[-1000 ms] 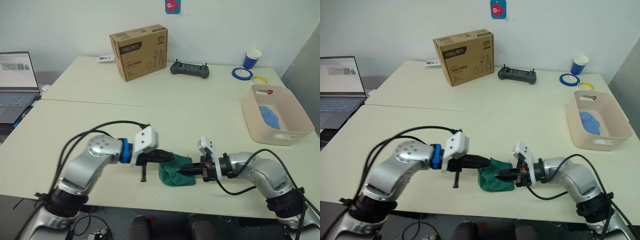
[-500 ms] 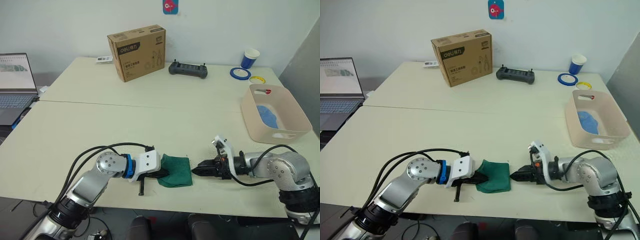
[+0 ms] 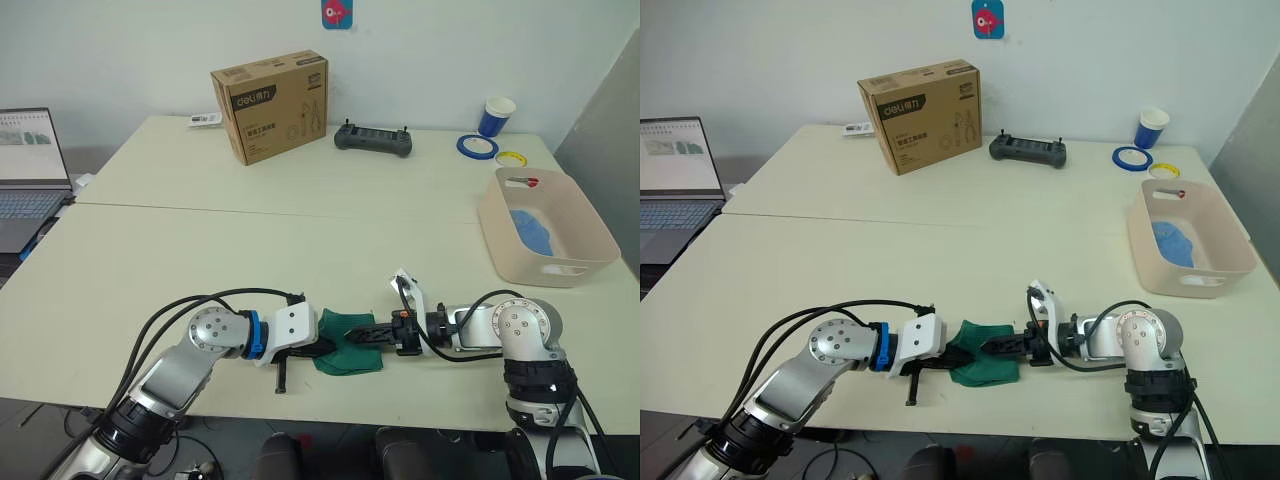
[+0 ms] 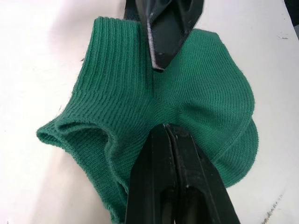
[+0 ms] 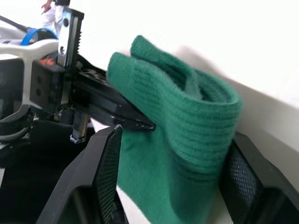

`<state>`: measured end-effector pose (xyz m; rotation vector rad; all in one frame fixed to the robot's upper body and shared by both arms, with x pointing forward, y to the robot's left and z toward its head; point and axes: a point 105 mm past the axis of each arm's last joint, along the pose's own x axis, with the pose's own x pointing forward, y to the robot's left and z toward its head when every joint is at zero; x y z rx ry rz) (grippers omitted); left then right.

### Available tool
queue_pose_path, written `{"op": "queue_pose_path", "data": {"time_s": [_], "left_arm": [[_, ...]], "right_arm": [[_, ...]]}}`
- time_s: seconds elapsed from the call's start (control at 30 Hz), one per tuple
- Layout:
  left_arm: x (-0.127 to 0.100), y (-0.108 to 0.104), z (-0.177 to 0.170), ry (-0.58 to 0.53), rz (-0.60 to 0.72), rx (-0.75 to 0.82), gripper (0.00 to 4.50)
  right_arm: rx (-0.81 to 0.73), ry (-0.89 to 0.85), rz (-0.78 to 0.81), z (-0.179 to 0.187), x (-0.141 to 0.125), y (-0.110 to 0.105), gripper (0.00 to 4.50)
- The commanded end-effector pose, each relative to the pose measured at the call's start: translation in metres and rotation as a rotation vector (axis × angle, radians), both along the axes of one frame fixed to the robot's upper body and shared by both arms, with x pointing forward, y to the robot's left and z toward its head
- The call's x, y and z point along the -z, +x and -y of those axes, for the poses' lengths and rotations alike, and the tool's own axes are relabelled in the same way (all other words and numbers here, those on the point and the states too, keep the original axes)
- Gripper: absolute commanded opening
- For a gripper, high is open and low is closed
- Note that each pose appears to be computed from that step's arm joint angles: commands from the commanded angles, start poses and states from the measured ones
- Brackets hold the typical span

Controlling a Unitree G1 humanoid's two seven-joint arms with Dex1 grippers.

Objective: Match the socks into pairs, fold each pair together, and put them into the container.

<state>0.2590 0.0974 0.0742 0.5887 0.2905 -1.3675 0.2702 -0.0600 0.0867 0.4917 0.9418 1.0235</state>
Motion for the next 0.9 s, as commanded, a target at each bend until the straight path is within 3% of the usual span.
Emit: {"op": "queue_pose_path", "data": {"time_s": [0.03,0.23,0.4,0.53,0.67,0.9], "left_arm": [[0.014,-0.002,-0.014,0.057,-0.047,-0.048,0.0],[0.012,-0.001,-0.014,0.042,-0.034,-0.045,0.0],[-0.008,0.001,-0.012,-0.058,-0.025,-0.051,0.0],[-0.059,-0.005,-0.01,-0.281,-0.093,-0.071,0.94],[-0.095,-0.011,-0.011,-0.366,-0.115,-0.064,2.19],[-0.159,0.02,0.011,-0.535,-0.021,-0.074,4.42]], "right_arm": [[-0.002,0.035,0.017,0.001,-0.009,0.0,2.13],[-0.001,0.021,0.022,0.0,-0.008,-0.001,0.08],[0.016,0.03,0.052,0.002,-0.014,0.002,0.03],[0.06,0.067,0.152,0.017,-0.037,0.01,0.0],[0.074,0.087,0.292,0.029,-0.064,0.011,0.0],[0.293,0.007,0.616,0.075,-0.124,0.034,0.0]]}}
